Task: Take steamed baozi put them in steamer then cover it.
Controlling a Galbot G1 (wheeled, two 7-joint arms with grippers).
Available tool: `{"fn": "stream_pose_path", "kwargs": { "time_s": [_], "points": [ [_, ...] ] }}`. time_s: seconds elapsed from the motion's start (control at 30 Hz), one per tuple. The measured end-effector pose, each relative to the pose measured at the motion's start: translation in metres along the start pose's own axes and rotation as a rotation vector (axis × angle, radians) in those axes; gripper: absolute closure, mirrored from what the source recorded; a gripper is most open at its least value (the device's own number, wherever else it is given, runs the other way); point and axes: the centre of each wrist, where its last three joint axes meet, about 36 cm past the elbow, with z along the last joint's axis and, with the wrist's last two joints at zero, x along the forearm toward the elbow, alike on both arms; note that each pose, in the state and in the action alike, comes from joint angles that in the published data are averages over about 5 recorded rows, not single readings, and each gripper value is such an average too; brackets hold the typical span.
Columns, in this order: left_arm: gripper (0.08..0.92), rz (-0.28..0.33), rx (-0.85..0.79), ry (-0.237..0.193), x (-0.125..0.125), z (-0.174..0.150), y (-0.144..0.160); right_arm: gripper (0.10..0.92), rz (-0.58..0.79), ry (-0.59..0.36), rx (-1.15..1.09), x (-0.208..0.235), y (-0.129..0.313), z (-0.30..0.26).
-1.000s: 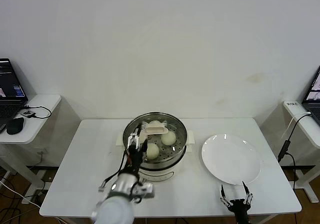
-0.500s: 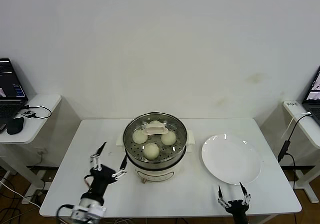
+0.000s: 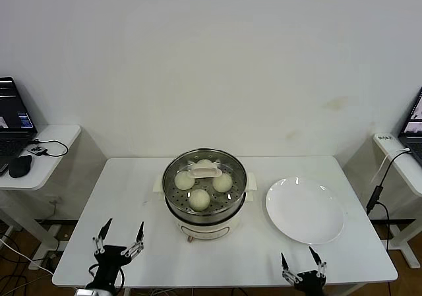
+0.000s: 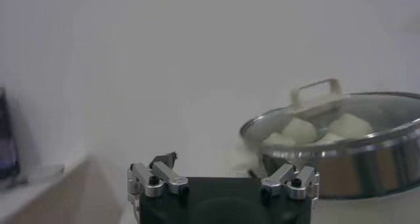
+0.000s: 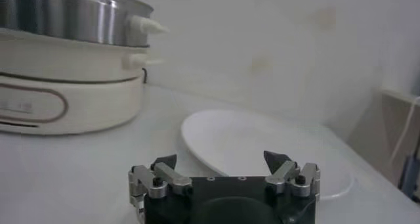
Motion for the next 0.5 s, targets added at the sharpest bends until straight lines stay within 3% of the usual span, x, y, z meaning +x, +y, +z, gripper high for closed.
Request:
{"fn": "stream_pose_path", "kwargs": {
  "time_s": [0.5],
  "points": [
    [0.177, -0.017, 0.105, 0.065, 0.023, 0.032, -0.006, 0.2, -0.069, 0.006, -0.058, 0.012, 0.018, -0.031]
  ]
}}
